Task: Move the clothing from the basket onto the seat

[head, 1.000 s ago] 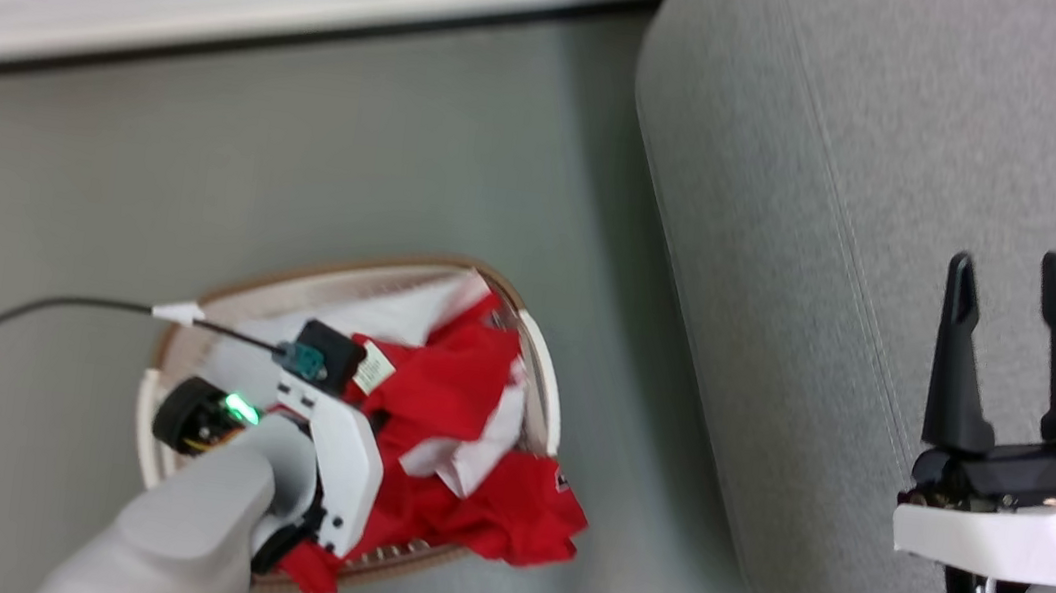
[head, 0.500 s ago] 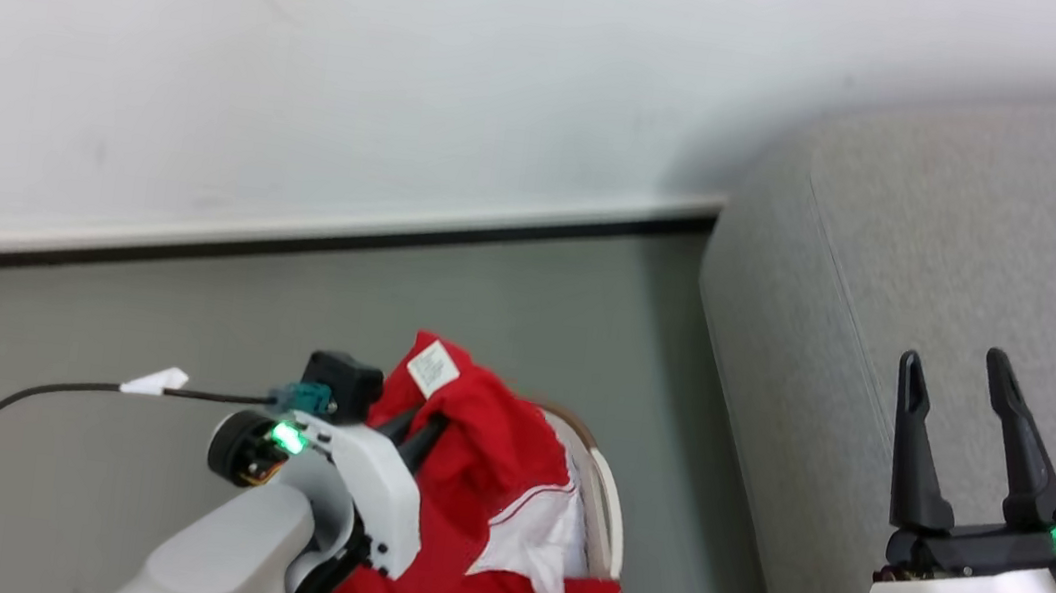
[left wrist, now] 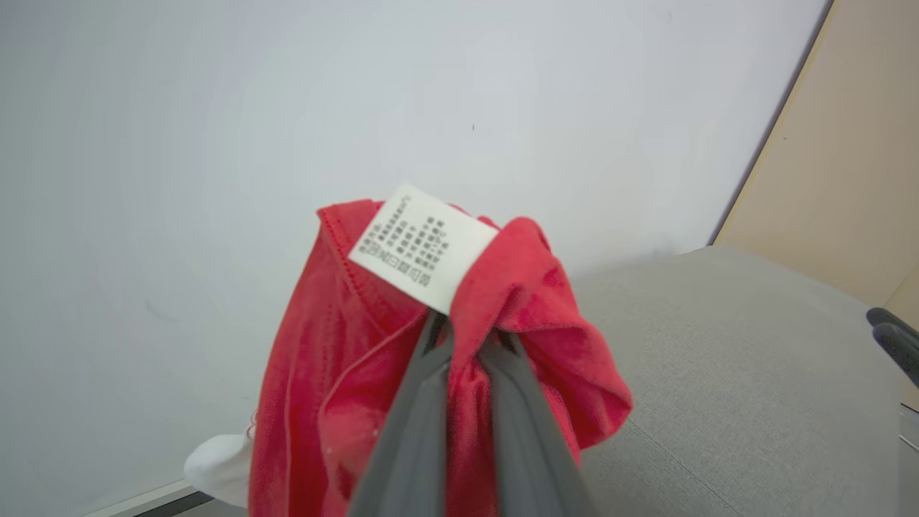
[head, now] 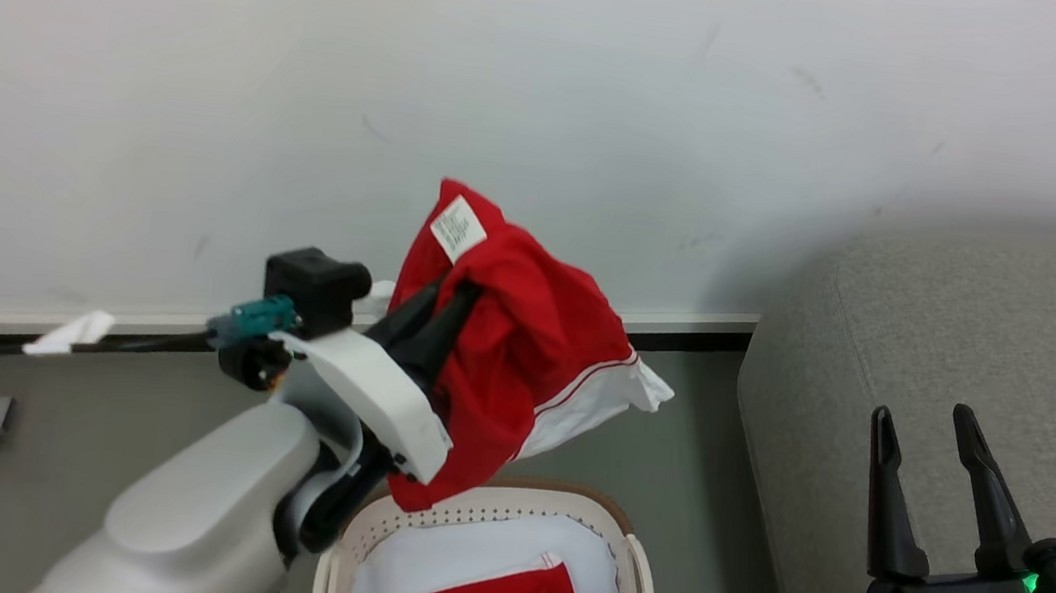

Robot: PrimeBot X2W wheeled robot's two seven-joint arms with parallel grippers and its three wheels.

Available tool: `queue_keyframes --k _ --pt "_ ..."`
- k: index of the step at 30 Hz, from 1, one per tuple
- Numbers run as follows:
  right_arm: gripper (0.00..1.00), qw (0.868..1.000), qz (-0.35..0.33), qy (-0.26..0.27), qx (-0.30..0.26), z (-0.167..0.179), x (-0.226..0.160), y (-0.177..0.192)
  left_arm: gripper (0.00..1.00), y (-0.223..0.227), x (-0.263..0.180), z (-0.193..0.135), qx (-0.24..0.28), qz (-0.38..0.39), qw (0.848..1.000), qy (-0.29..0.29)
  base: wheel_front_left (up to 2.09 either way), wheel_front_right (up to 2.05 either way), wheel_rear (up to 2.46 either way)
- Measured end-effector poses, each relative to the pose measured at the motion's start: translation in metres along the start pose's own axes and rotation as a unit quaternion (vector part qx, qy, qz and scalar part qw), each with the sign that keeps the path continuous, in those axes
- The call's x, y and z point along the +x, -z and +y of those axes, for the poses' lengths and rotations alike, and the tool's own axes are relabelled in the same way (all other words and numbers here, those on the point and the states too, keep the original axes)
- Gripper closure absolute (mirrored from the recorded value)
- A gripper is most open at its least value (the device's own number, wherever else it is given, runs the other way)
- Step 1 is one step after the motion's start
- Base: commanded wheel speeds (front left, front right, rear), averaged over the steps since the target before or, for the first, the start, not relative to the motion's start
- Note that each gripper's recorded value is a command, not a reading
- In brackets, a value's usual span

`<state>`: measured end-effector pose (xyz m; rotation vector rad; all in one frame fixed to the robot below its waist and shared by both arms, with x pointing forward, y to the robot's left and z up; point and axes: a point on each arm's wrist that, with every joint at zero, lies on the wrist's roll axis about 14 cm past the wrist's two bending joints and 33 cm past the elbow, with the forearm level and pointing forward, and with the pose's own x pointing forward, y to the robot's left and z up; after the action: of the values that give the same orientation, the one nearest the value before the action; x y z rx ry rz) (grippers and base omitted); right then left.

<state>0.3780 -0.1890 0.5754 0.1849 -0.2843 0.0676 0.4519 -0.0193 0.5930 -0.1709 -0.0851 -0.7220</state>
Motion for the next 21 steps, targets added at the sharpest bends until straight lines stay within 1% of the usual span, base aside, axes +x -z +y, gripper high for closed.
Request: queue_keyframes --k 4,8,16,19,21 --pt "0.00 1.000 -0.003 -0.007 0.005 0.006 -0.002 -0.002 1.00 -0.035 -0.001 -0.004 0.007 -0.040 0.999 0.001 0.00 0.00 0.00" --pt "0.00 1.000 -0.001 -0.008 0.007 0.007 -0.003 -0.001 1.00 -0.054 -0.003 -0.009 0.011 -0.059 0.998 0.006 0.00 0.00 0.00" --pt "0.00 0.999 -0.002 -0.030 0.011 0.018 -0.002 -0.002 1.00 -0.052 -0.009 -0.015 0.005 -0.057 0.998 0.008 0.00 0.00 0.00" --pt "0.00 0.999 0.004 -0.050 0.013 0.030 -0.001 0.001 1.00 -0.051 -0.011 -0.017 0.003 -0.055 0.998 0.012 0.00 0.00 0.00" --pt "0.00 0.997 0.005 -0.075 0.010 0.041 0.000 0.001 1.00 -0.049 -0.012 -0.019 0.002 -0.054 0.998 0.016 0.00 0.00 0.00"
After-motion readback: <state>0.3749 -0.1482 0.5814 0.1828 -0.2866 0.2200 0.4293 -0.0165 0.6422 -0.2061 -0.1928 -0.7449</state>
